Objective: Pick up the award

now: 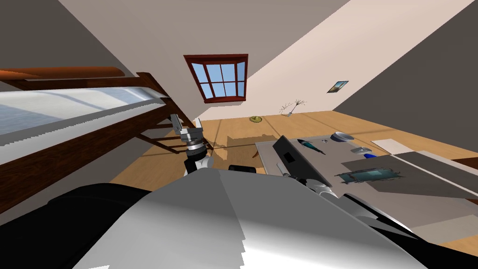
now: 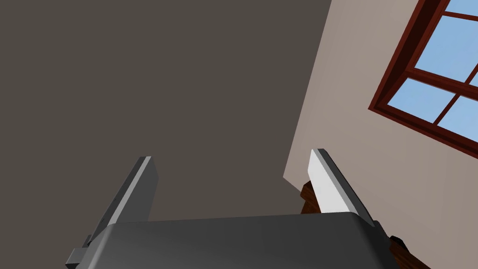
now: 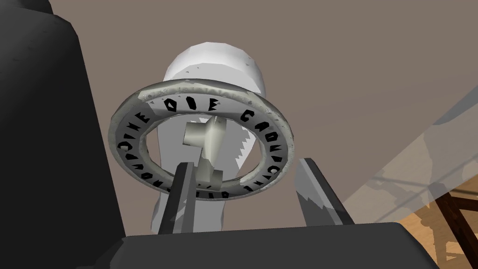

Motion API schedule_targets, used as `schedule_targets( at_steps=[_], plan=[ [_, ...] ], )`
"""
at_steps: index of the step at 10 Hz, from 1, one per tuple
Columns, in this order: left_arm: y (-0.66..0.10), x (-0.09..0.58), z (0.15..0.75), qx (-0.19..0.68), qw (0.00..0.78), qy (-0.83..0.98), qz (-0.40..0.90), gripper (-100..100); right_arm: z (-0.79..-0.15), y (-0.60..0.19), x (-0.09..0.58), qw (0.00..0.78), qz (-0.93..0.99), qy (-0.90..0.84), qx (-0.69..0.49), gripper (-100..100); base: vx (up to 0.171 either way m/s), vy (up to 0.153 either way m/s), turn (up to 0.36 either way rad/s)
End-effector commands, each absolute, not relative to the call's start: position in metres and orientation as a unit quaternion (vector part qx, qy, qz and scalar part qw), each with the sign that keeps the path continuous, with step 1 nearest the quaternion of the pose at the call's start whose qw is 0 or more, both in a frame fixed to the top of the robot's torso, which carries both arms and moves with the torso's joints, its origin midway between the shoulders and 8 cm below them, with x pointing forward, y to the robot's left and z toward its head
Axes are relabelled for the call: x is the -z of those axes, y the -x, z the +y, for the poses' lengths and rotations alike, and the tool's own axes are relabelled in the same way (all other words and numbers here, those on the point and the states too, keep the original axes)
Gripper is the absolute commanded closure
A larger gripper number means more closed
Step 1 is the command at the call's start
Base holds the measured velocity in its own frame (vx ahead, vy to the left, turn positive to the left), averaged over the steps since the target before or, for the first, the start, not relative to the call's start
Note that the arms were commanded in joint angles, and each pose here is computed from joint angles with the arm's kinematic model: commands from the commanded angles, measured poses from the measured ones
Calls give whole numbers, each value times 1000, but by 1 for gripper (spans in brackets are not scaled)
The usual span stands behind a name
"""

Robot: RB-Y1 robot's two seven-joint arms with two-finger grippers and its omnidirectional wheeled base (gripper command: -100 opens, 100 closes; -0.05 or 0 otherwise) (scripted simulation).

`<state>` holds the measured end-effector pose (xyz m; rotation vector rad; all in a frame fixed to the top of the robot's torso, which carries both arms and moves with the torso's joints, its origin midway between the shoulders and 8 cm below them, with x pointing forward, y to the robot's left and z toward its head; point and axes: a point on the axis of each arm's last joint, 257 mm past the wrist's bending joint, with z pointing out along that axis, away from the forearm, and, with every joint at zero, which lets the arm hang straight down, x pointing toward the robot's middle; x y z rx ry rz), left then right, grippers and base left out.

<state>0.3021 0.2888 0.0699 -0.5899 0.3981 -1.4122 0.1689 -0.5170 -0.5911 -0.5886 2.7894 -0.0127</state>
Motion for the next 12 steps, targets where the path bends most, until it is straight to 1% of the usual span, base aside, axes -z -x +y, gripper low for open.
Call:
schedule_targets(
  at_steps=[1,4,5,6,9,11,12],
  plan=[
    [-302,-70,289,635,703,265,179,0,-517,-169,591,145,968,204,4,100,0,0,0],
    [-302,-70,289,635,703,265,179,0,-517,-169,591,145,968,204,4,100,0,0,0],
    [-302,-70,289,635,703,265,179,0,-517,-169,591,145,968,204,4,0,0,0,0],
    [-302,-70,289,635,703,265,179,0,-526,-174,583,147,967,207,4,100,-9,41,-51],
    [-302,-70,289,635,703,265,179,0,-533,-177,576,147,967,209,4,100,-10,47,-38],
    [-302,-70,289,635,703,265,179,0,-532,-176,576,146,966,211,3,100,-2,7,-1],
    [-302,-70,289,635,703,265,179,0,-532,-177,576,147,967,210,3,0,0,0,0]
  ],
)
